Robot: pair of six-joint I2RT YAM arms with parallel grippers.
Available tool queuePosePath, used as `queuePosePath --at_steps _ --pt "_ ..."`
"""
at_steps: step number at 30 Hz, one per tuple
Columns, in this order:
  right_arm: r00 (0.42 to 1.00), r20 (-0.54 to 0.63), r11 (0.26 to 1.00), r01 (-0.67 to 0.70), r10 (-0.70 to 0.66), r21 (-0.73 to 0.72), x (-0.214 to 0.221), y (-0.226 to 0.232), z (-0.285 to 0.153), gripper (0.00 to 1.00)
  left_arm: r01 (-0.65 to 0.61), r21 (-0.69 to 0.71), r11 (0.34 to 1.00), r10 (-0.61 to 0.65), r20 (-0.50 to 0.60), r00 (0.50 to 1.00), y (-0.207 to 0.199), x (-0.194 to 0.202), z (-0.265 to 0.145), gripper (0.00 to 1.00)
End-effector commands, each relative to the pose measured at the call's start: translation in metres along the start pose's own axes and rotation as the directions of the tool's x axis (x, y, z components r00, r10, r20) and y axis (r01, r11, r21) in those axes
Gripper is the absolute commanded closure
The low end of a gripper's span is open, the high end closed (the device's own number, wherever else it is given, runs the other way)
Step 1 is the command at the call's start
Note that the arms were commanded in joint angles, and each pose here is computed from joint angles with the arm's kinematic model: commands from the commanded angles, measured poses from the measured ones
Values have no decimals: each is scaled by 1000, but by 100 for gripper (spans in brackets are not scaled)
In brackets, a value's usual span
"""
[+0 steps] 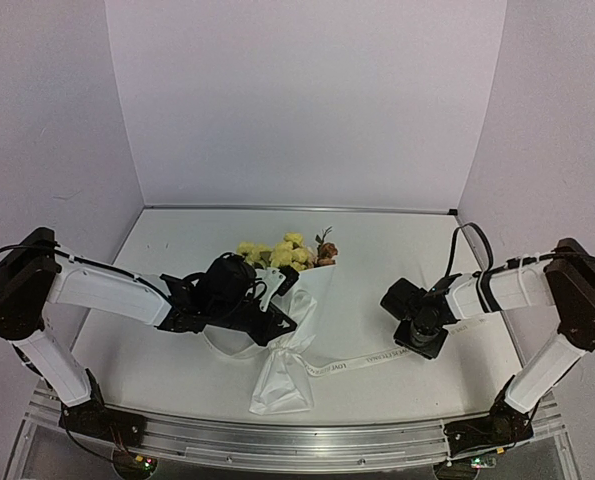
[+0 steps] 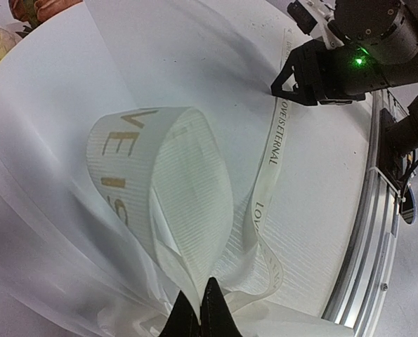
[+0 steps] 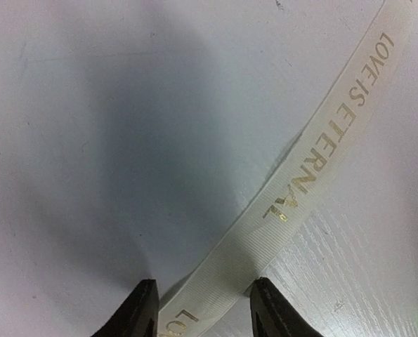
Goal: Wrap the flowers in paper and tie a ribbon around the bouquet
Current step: Cross the half-tied ribbon over the folded bouquet.
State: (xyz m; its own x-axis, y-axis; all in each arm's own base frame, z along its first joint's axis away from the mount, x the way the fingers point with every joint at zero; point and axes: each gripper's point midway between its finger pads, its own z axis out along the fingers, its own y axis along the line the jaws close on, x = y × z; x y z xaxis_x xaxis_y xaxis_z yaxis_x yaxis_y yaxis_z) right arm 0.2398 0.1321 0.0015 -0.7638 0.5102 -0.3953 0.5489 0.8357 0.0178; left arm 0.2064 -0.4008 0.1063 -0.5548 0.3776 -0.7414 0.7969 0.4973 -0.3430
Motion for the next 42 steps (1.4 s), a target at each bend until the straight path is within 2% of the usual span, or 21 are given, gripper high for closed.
queuePosePath --at_steps 1,6,7,11,15,23,26,30,34,37,42 --pt "998 -56 999 -20 22 39 17 -7 18 66 -56 41 998 52 99 994 -16 -26 -18 100" --pt "999 -40 999 -31 32 19 14 -5 18 98 -65 52 997 60 89 994 -17 -20 -21 100" --pt "999 -32 1000 -30 30 9 11 -3 15 100 -70 55 996 66 83 994 -18 -18 -21 100" --pt "1000 4 998 3 -3 -66 -8 21 -8 100 -112 70 991 106 85 991 -20 -15 -21 100" --pt "998 39 982 51 -45 -183 -30 60 -48 100 -207 116 971 191 138 972 -30 -16 -27 100" --pt "988 88 896 151 -125 -418 -55 155 -132 100 -353 120 928 326 196 925 -39 -20 -33 100" --pt "985 82 860 172 -151 -481 -53 185 -153 100 -393 122 911 365 204 909 -44 -16 -32 100" --pt "981 63 802 188 -185 -568 -43 222 -181 100 -426 137 894 405 154 901 -46 -7 -21 100" --pt "976 2 739 167 -218 -652 -24 258 -200 100 -436 118 892 418 149 896 -42 -2 -14 100" --pt "963 -57 661 136 -262 -738 -4 282 -216 100 -434 97 896 416 163 895 -38 -2 -13 100" --pt "930 -151 593 84 -335 -801 20 301 -230 100 -433 56 900 415 199 888 -34 -6 -16 100"
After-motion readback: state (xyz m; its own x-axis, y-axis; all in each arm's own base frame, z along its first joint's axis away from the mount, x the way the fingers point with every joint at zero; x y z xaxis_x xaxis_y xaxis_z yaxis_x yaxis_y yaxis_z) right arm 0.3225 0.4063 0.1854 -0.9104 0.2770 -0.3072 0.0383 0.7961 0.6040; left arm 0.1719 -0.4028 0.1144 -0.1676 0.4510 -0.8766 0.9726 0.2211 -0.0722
